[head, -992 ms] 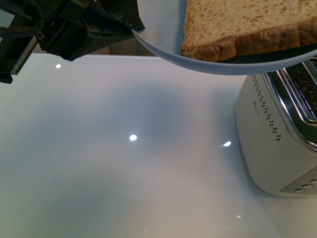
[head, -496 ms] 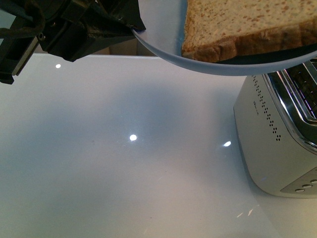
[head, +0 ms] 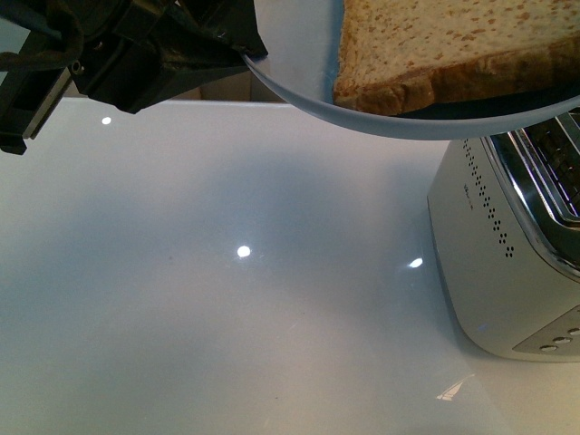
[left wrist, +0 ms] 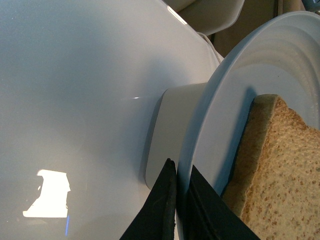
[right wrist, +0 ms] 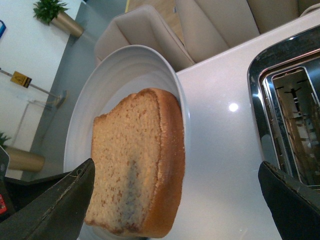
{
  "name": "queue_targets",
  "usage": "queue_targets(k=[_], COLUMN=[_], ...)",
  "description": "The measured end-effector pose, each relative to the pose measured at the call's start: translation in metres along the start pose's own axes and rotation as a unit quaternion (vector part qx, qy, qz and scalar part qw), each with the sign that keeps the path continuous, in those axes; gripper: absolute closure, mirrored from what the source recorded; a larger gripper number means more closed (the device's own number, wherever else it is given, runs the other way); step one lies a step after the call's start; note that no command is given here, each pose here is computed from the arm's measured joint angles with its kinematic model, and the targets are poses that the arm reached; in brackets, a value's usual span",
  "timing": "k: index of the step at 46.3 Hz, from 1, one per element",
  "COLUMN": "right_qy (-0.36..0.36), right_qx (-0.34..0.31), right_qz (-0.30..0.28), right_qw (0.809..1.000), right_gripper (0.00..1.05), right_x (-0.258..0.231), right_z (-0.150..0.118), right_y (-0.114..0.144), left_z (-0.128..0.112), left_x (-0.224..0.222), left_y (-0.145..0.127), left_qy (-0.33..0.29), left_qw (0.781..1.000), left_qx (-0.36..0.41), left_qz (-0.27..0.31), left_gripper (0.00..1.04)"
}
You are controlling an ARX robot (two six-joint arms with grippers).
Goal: Left arm holds plate, right arm toasts bread
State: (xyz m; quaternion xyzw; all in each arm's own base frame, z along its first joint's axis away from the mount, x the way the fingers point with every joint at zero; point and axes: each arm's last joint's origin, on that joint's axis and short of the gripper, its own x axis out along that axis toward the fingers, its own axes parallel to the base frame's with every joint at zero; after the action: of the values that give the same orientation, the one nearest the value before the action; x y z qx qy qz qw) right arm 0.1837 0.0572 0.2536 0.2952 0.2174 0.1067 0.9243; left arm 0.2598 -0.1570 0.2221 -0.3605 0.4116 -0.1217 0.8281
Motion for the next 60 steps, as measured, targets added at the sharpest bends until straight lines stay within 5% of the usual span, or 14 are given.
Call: queue_targets(k=[32, 60], right_qy=[0.022, 0.022], right_qx=[0.005, 0.015], right_qz=[0.013, 0.012], right_qw=[1.000, 1.000], right_gripper=[0.09, 0.38], right_x=[0.011, 0.011], right_z=[-0.007, -0.007], right_y=[0.013, 0.013], left_z=[0.000, 0.000], left_x=[0.000, 0.000], left_y=[0.000, 0.000], left_qy=[0.000, 0.000], left_qw=[1.000, 1.000], left_qx=[0.000, -0.001], left_qz=[0.000, 0.000], left_gripper=[1.02, 1.02])
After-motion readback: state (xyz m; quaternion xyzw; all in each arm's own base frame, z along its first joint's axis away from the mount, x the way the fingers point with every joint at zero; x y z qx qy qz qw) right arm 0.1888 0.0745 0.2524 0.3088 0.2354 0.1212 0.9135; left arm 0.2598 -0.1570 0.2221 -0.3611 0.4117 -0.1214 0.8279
